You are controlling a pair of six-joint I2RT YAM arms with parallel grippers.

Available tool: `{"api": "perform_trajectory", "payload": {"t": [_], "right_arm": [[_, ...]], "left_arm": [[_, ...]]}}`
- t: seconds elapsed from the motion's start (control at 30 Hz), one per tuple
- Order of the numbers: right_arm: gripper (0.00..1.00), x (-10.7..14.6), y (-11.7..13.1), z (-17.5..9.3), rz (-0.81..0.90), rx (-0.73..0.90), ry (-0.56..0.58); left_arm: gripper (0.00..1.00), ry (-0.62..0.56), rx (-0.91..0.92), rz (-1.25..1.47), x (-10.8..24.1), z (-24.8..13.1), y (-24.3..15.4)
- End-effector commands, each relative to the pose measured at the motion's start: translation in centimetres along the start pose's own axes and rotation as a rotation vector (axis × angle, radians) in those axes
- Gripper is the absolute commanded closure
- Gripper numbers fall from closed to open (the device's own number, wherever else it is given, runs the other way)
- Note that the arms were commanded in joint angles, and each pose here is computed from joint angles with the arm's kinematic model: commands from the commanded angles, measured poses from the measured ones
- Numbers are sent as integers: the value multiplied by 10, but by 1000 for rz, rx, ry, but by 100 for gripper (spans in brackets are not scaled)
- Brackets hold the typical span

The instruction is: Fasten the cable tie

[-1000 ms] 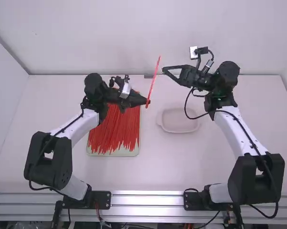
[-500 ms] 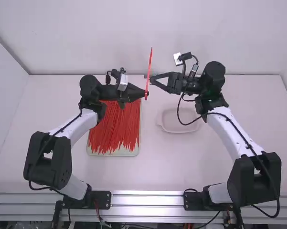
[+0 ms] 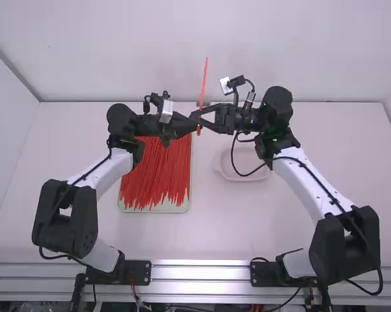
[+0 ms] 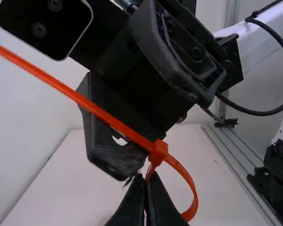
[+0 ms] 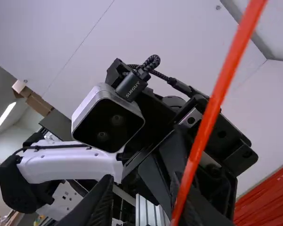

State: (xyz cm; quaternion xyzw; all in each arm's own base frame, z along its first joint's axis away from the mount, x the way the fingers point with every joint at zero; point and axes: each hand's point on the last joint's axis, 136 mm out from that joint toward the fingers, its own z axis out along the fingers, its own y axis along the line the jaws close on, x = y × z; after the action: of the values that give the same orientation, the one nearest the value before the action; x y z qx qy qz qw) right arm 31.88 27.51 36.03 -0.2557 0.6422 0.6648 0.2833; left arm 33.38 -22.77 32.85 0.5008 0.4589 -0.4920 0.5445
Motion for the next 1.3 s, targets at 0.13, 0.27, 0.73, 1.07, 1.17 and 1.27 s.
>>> {"api": "perform_trajectory", "payload": {"t": [0.13, 0.27, 0.73, 1.07, 1.17, 1.27], "right_arm": [[71, -5, 15, 2, -39, -21, 1], [76, -6, 15, 2, -39, -21, 0], [100, -4, 17, 2, -47, -28, 10], [100, -7, -9, -19, -46, 55, -12], [100, -6, -31, -34, -33, 130, -24], [100, -2, -64, -53, 1, 274, -52]], "left_arm": [[98, 7, 19, 9, -4, -2, -2], [98, 18, 46, -1, -2, -4, -6], [73, -2, 7, -21, -8, -3, 0], [1, 9, -119, -267, 14, -5, 25], [1, 49, -129, -327, 33, -6, 26], [1, 82, -135, -381, 49, -7, 25]]}}
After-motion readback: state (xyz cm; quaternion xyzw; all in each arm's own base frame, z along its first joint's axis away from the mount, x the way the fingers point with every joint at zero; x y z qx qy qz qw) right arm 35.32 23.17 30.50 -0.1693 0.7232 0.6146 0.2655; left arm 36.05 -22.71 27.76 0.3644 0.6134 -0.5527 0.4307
